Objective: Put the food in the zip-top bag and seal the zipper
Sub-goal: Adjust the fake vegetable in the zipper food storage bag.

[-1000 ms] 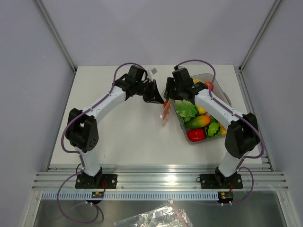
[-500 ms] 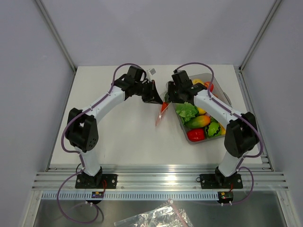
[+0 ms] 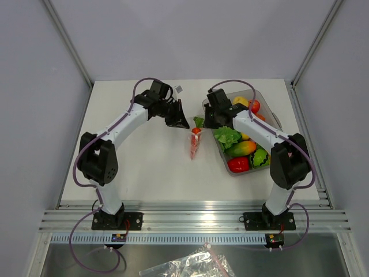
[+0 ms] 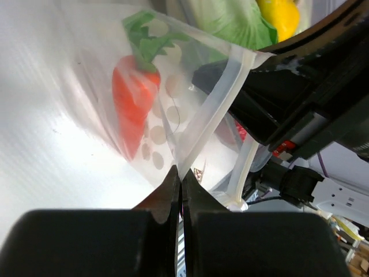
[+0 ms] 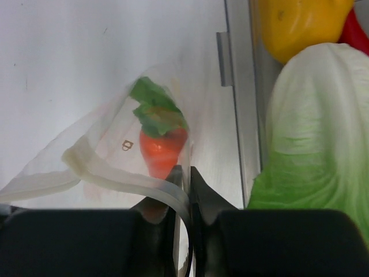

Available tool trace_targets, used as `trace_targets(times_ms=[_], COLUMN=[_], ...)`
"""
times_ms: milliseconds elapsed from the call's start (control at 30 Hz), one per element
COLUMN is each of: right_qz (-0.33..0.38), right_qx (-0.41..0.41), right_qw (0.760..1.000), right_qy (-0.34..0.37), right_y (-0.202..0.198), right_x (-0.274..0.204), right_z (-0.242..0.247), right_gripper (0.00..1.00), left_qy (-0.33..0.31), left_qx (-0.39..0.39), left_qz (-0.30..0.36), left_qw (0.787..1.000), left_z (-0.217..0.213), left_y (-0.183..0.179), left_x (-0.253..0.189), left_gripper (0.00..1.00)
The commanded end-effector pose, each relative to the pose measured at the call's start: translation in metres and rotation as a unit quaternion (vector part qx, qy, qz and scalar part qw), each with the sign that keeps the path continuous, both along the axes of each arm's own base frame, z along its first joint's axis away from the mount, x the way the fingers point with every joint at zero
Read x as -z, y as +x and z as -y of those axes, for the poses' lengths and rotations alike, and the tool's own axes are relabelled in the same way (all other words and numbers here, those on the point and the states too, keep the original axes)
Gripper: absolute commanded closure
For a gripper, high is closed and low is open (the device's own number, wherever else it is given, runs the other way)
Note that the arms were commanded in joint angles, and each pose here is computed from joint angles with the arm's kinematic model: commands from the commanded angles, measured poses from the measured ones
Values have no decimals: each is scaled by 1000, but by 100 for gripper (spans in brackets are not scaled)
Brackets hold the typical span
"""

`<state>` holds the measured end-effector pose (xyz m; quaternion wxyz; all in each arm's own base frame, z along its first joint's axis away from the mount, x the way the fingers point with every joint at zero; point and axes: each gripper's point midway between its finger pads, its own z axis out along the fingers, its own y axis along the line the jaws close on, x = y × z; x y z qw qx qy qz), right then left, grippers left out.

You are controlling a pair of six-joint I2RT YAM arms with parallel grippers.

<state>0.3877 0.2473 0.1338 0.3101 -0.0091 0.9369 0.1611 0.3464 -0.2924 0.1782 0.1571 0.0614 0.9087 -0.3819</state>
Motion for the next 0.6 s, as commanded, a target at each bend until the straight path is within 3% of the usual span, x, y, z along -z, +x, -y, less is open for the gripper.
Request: trace_targets(times_ms=[0,133,267,467,567], right_qz=[8,-1,-19,11,17], right_qx=[-19,-11,-12,-35,-41], right_qw=[999,999,999,998,997], right_qy=[44,43,37,59,57], right_y=[12,22,25,19,14], right_x=[-6,11,21,-17,-27], right_z=[-24,-25,-24,-28,-25], right_gripper=[85,86,85,46,43], left_qy=[11,17,54,55,54], left_qx=[-9,-17,-20,-20,-16], left_qz=[57,64,37,34,30], left_qw=[998,998,998,998,998], left_z=[-19,-26,-33,-28,-24], left_y=[-3,-11,-8,1,4], left_x=[-44,-44,-10,-2,1], left_gripper=[100,100,100,100,100])
